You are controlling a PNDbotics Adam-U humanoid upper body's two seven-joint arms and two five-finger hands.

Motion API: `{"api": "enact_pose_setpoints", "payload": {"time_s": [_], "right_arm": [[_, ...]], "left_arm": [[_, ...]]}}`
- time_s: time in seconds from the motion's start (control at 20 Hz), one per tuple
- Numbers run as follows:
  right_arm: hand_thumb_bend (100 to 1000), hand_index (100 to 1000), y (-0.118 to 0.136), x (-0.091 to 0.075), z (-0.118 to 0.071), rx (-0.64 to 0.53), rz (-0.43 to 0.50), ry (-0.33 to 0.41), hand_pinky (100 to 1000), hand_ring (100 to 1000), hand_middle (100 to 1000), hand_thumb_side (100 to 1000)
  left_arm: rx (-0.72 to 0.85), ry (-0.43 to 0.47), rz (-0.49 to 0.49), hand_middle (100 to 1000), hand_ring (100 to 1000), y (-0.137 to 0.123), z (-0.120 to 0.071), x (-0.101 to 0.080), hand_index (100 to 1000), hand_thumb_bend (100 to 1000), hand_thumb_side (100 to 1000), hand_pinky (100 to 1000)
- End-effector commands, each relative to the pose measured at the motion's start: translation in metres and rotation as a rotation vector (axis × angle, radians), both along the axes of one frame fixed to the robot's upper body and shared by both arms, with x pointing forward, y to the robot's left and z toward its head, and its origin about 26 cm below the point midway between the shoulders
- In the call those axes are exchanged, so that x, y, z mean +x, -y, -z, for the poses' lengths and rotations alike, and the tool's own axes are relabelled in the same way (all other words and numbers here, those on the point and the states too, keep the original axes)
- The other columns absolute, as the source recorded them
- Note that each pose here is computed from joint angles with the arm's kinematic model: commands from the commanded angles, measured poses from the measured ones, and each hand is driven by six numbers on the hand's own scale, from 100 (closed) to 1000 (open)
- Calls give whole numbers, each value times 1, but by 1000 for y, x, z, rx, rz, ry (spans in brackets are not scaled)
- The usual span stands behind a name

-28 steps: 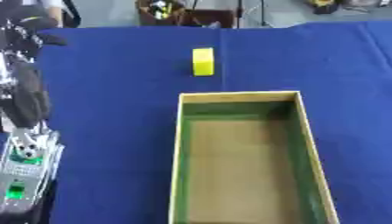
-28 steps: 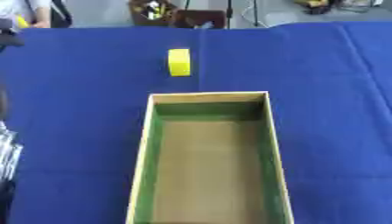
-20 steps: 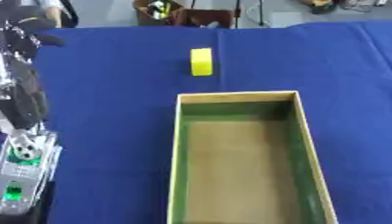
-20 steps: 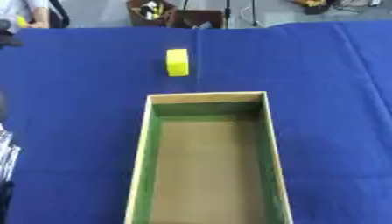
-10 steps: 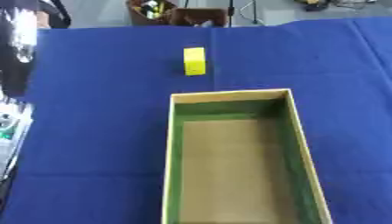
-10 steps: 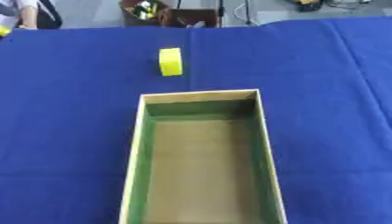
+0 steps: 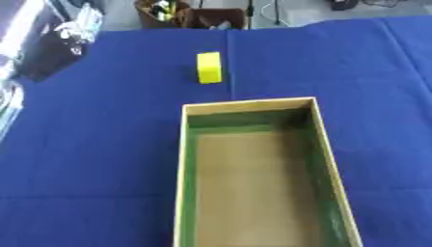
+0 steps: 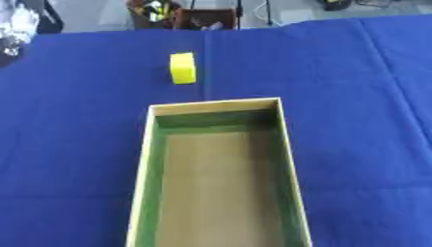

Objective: Pick up objects on the table and place them in the box.

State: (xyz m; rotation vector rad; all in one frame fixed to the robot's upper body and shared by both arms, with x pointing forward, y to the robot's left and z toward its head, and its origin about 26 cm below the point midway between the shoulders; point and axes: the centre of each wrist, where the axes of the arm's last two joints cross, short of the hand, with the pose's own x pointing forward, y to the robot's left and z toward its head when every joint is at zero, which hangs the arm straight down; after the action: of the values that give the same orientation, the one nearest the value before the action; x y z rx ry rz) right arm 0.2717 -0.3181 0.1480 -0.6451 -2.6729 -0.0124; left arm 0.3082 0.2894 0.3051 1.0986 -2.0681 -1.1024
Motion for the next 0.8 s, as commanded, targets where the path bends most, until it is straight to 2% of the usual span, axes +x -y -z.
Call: {"api": "enact_pose_setpoints", "payload": {"time_s": [0.05, 0.15, 0.2, 0.25, 0.5, 0.65, 0.8], "right_arm": [[100, 804, -1, -1, -7, -27, -10, 21, 744, 779, 641, 620], [100, 804, -2, -1, -7, -32, -15, 19, 744, 779, 641, 620], [100, 804, -3, -1, -7, -34, -17, 17, 744, 779, 640, 619], [100, 804, -3, -1, -7, -35, -21, 15, 744, 779, 640, 617], [100, 804, -6, 1, -8, -44, -37, 10, 745, 780, 639, 618], [100, 804, -7, 1, -9, -51, -48, 8, 745, 780, 639, 617], [100, 804, -9, 2, -10, -56, -58, 7, 745, 780, 638, 617]], "left_arm": [[115, -57, -55, 764, 758, -5, -15, 7, 926, 103, 897, 626], [166, -101, -76, 773, 766, -7, -19, 18, 944, 118, 903, 636], [191, -119, -83, 767, 770, -7, -21, 23, 978, 169, 924, 646], [220, -137, -89, 772, 777, -7, -22, 29, 983, 213, 933, 654], [329, -234, -112, 803, 800, -4, -25, 62, 995, 293, 934, 673], [336, -295, -123, 814, 806, -2, -24, 82, 992, 339, 901, 674], [315, -347, -135, 815, 804, 0, -22, 101, 980, 430, 843, 666]]}}
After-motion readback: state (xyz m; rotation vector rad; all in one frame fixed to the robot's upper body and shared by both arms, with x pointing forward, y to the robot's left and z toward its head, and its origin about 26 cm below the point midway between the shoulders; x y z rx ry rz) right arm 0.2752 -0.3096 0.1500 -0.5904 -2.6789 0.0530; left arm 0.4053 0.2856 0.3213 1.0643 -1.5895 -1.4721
